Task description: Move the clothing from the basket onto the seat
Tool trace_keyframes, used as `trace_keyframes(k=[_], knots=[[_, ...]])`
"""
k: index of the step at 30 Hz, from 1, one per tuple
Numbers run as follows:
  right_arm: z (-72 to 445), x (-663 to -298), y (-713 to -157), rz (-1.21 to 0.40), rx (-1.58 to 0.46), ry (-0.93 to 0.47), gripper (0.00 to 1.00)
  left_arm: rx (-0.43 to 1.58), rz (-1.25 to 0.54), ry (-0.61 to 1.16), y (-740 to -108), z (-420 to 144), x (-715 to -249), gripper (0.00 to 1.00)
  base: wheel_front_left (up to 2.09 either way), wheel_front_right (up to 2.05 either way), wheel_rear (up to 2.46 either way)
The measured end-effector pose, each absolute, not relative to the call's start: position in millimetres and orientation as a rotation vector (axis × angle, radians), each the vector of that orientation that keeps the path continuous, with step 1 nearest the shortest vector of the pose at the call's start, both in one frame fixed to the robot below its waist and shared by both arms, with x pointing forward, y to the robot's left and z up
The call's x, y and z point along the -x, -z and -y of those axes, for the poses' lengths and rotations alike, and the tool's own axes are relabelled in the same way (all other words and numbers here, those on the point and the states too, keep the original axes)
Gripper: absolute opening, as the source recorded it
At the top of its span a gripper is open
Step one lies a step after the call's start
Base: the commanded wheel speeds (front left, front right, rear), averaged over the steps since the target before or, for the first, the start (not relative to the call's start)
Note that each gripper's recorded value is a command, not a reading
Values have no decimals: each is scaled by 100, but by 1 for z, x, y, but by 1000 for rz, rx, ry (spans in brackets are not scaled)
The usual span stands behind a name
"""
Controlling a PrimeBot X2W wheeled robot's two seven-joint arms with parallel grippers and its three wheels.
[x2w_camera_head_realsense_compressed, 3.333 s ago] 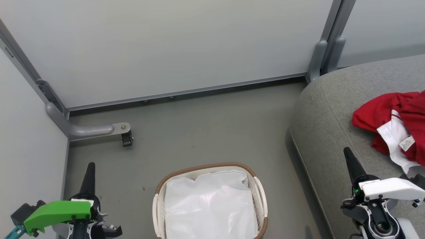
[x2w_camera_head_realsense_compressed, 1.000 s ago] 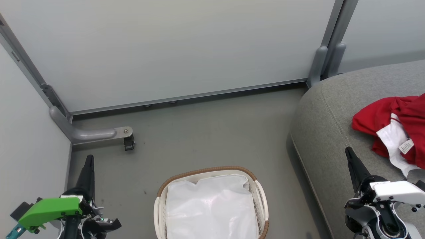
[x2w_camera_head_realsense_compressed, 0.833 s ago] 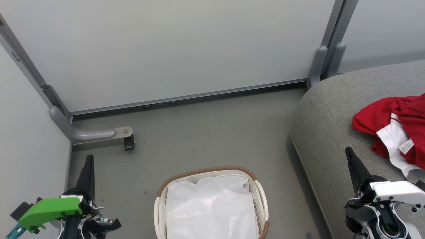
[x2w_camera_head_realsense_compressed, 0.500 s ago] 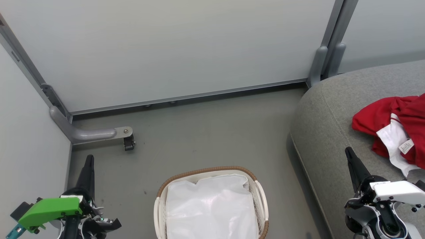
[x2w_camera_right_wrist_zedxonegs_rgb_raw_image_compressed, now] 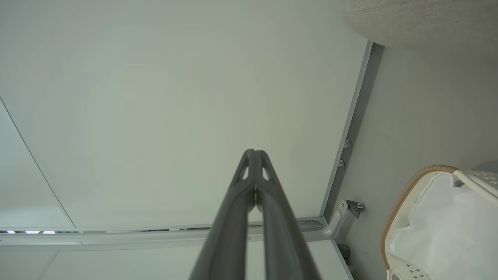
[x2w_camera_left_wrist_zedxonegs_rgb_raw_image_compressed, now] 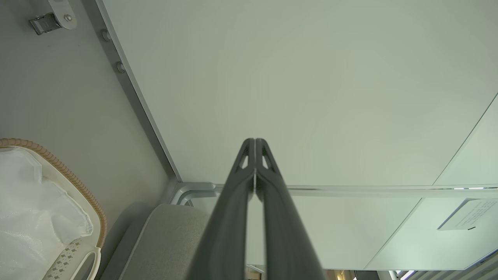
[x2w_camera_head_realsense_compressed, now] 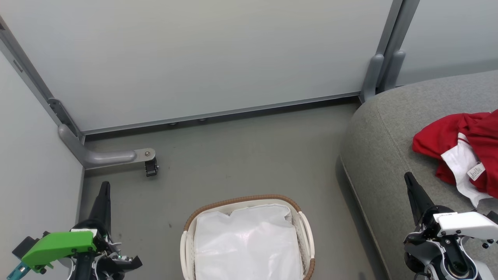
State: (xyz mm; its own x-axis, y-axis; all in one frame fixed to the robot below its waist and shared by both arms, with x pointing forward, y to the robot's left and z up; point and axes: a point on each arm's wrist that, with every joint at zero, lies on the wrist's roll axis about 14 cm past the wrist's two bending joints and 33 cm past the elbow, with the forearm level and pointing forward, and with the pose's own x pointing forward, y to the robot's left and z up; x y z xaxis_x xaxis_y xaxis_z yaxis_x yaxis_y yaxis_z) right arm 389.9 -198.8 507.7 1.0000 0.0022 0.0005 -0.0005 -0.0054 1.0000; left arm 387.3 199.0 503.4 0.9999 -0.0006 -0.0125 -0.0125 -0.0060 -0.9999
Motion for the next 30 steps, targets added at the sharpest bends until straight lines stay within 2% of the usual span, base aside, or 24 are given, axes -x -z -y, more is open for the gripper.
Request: trace_keyframes(k=[30], knots=[[199,-390,-508,-1,-1576,-2,0,1577,-10,-9,-503,-199,-387,0,0,0,0]])
